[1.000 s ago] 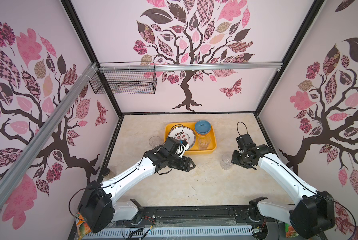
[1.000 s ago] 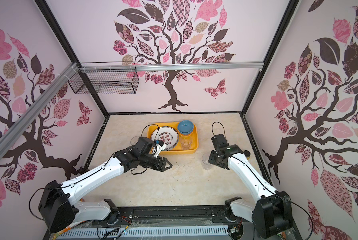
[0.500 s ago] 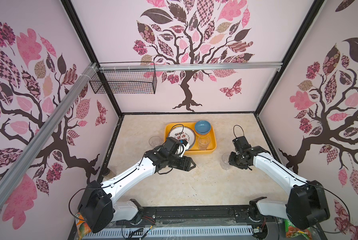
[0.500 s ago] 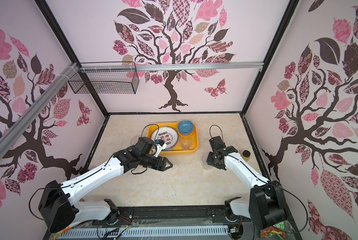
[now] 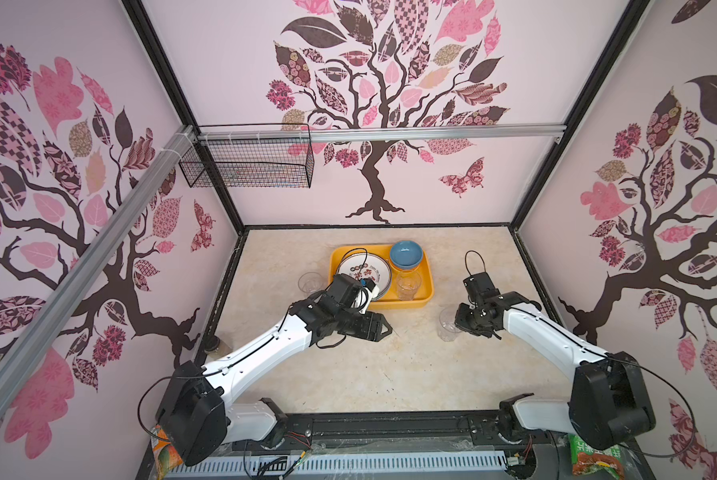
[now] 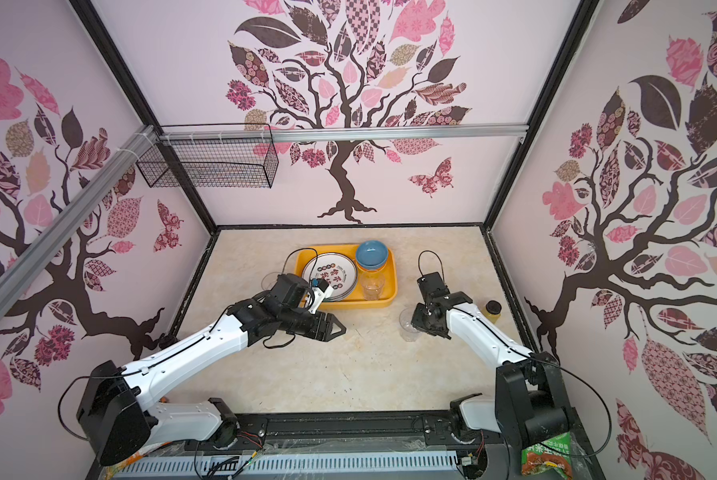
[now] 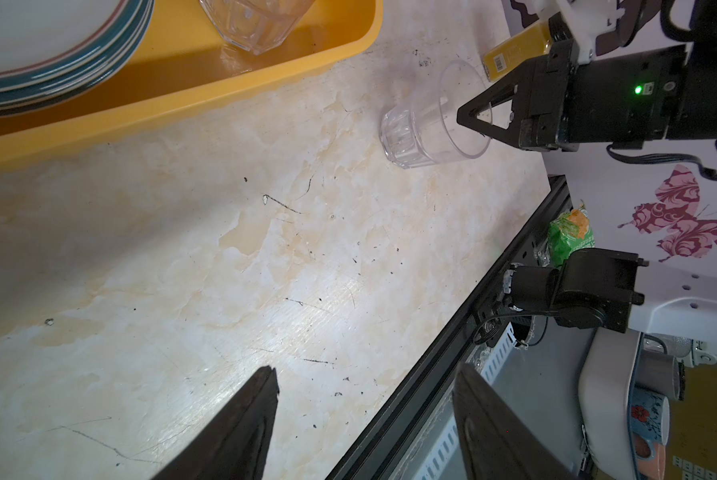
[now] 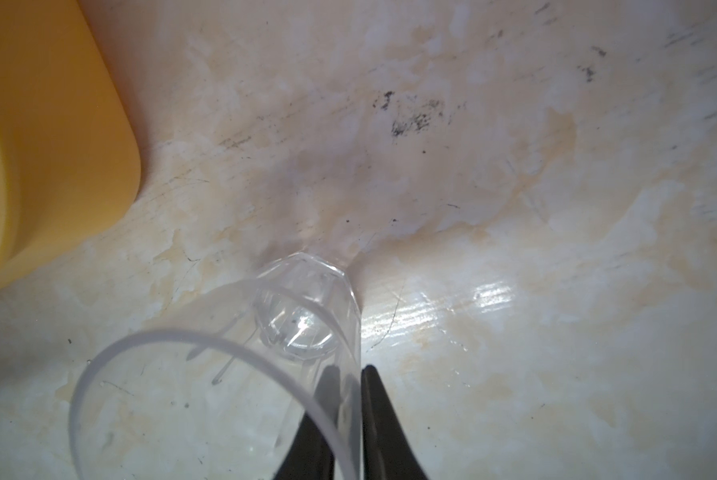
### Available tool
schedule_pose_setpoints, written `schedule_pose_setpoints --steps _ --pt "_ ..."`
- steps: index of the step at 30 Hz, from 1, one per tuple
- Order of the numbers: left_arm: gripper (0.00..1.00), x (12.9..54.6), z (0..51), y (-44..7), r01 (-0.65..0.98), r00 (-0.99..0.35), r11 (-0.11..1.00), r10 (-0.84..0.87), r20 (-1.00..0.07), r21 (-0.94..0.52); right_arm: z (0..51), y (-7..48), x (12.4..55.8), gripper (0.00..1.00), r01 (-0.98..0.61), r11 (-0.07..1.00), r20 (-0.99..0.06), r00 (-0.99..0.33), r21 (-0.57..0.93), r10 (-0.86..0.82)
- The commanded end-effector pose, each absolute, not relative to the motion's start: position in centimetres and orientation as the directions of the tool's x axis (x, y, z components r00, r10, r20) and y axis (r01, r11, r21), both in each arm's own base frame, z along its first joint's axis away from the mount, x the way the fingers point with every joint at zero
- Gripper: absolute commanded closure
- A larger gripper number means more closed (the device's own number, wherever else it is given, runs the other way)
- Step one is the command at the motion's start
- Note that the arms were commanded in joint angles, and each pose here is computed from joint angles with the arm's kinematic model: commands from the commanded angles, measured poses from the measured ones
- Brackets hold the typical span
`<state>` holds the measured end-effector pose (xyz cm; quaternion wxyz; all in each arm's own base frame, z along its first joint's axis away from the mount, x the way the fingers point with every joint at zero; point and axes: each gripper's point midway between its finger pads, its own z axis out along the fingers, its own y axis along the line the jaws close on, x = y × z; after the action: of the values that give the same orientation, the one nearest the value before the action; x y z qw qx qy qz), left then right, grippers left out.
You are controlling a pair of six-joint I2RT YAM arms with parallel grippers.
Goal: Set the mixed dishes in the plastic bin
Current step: 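Pinch the clear cup rim with the right gripper, then lift the clear cup and carry it over the yellow bin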
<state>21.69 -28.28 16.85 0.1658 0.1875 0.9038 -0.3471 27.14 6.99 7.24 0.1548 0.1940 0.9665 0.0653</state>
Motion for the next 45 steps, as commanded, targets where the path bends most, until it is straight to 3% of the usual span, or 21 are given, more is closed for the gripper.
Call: schedule_pose_setpoints --steps 1,13,26,45 --pt "0.3 21.8 16.2 -28.2 0.454 -0.872 0.696 0.221 -0.436 -0.557 6.9 7.0 26.7 0.88 0.346 0.924 -0.23 -0.897 0.163 0.377" --pt "0.3 22.0 16.3 -27.6 0.441 -0.871 0.716 0.197 -0.449 -0.541 9.0 7.7 27.3 0.93 0.267 0.95 -0.239 -0.923 0.164 0.301" --pt "0.3 24.2 16.3 -24.4 0.309 -0.885 0.802 0.044 -0.464 -0.512 11.8 11.8 28.0 0.94 0.092 0.987 -0.249 -0.961 0.132 0.123" --pt "0.29 25.7 17.1 -20.8 0.196 -0.872 0.846 -0.082 -0.483 -0.496 17.8 13.3 32.1 0.94 0.006 0.994 -0.326 -0.944 0.112 0.043"
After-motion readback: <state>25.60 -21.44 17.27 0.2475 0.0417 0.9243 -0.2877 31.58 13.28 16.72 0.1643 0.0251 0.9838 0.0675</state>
